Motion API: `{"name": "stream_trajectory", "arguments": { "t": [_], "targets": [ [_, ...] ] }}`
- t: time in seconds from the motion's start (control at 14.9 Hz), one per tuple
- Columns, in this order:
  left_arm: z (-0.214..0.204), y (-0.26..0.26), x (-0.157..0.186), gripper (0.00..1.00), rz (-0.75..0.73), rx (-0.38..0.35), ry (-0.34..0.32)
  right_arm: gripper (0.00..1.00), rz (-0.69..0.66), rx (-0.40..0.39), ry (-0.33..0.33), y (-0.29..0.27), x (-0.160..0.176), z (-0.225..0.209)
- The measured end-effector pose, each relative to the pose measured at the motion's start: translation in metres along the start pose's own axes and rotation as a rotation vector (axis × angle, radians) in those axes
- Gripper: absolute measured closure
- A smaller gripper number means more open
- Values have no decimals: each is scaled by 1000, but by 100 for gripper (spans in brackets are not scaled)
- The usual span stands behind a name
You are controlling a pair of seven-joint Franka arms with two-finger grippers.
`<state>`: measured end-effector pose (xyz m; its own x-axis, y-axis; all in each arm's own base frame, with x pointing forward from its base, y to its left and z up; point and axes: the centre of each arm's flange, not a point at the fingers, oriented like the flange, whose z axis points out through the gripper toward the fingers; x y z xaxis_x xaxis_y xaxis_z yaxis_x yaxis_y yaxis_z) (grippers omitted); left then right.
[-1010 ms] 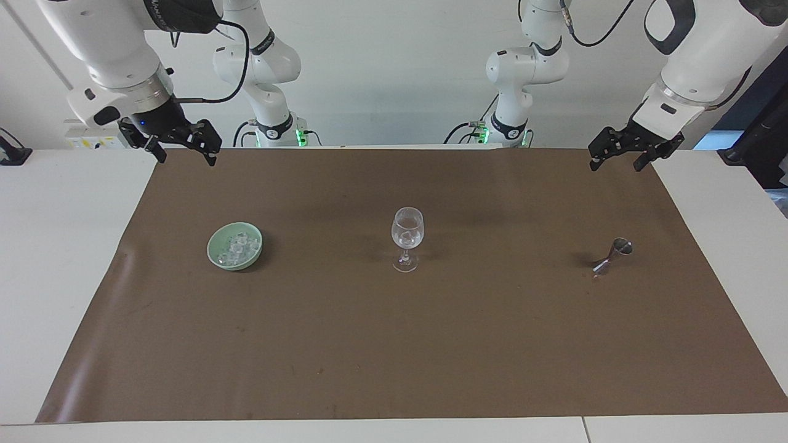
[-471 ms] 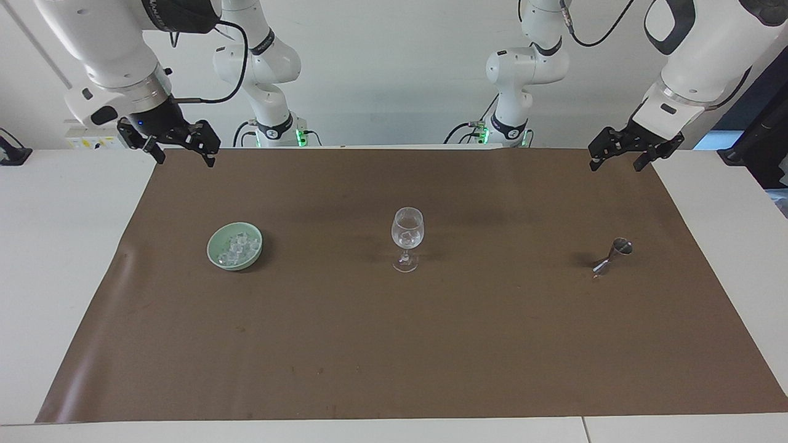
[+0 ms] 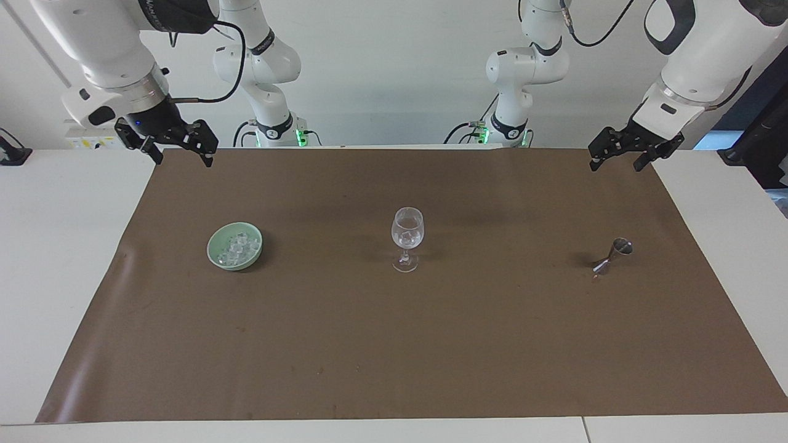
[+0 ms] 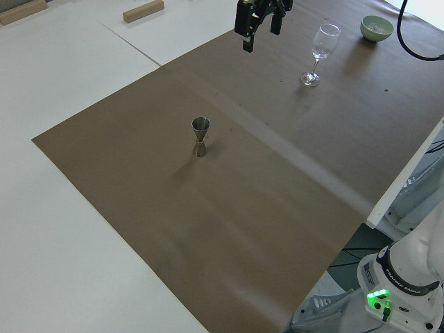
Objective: Pour wine and add ice with both arms
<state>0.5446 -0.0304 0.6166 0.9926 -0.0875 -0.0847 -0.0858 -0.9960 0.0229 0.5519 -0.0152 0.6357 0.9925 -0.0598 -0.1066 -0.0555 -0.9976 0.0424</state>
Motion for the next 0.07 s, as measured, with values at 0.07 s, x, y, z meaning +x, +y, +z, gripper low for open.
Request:
{"name": "stream_trajectory", "arguments": {
  "t": [0.07],
  "targets": [
    [0, 0, 0, 0, 0, 0, 0, 0, 1, 1, -1, 7, 0, 1]
  ]
}}
